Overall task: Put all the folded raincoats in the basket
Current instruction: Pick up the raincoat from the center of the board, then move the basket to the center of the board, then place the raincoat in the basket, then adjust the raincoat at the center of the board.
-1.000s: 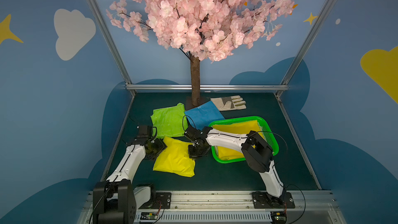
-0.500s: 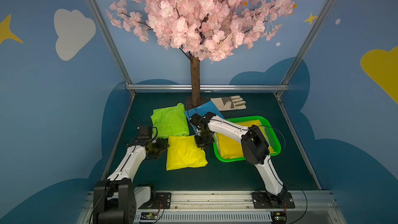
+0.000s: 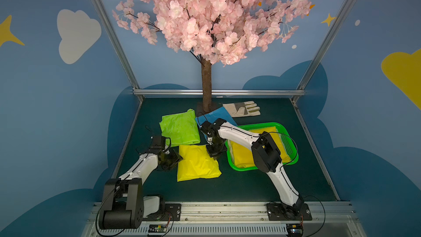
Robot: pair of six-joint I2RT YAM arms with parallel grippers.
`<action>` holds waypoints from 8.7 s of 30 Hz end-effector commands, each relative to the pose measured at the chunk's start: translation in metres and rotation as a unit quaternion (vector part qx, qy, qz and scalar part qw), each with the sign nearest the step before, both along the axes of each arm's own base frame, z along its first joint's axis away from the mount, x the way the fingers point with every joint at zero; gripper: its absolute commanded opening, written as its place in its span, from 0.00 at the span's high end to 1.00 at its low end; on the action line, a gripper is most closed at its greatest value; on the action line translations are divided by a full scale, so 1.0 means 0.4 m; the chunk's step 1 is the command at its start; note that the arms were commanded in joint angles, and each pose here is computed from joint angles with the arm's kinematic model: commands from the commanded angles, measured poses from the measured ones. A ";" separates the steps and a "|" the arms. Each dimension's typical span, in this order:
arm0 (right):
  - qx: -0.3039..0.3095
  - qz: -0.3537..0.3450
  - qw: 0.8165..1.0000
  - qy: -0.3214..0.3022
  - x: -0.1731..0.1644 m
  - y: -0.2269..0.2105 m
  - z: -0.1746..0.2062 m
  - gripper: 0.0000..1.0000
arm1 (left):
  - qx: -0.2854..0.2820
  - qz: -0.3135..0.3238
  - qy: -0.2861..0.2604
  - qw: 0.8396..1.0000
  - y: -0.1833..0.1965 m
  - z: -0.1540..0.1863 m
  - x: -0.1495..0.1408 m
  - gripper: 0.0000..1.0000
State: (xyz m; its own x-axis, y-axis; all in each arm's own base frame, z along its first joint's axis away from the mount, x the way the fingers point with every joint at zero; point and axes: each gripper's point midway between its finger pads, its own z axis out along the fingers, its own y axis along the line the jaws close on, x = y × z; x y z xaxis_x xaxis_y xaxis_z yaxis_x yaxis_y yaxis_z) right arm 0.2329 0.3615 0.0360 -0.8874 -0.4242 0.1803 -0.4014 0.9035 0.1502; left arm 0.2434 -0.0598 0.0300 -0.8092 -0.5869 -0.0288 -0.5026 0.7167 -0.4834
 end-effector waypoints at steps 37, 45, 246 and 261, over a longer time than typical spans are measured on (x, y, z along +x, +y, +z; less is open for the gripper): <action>0.116 -0.011 0.989 -0.089 0.047 -0.111 0.407 1.00 | -0.051 -0.004 -0.090 0.995 -0.087 0.397 0.021 0.98; 0.016 -0.151 0.981 -0.123 0.153 -0.518 0.425 1.00 | -0.057 -0.071 -0.087 0.992 -0.398 0.385 0.133 0.98; 0.141 -0.086 0.981 -0.097 -0.101 -0.361 0.281 0.64 | 0.089 0.210 -0.077 0.971 0.372 0.314 0.167 0.98; 0.126 -0.090 0.984 -0.090 -0.124 -0.386 0.266 0.64 | 0.200 -0.150 -0.041 0.967 -0.079 0.248 0.278 0.77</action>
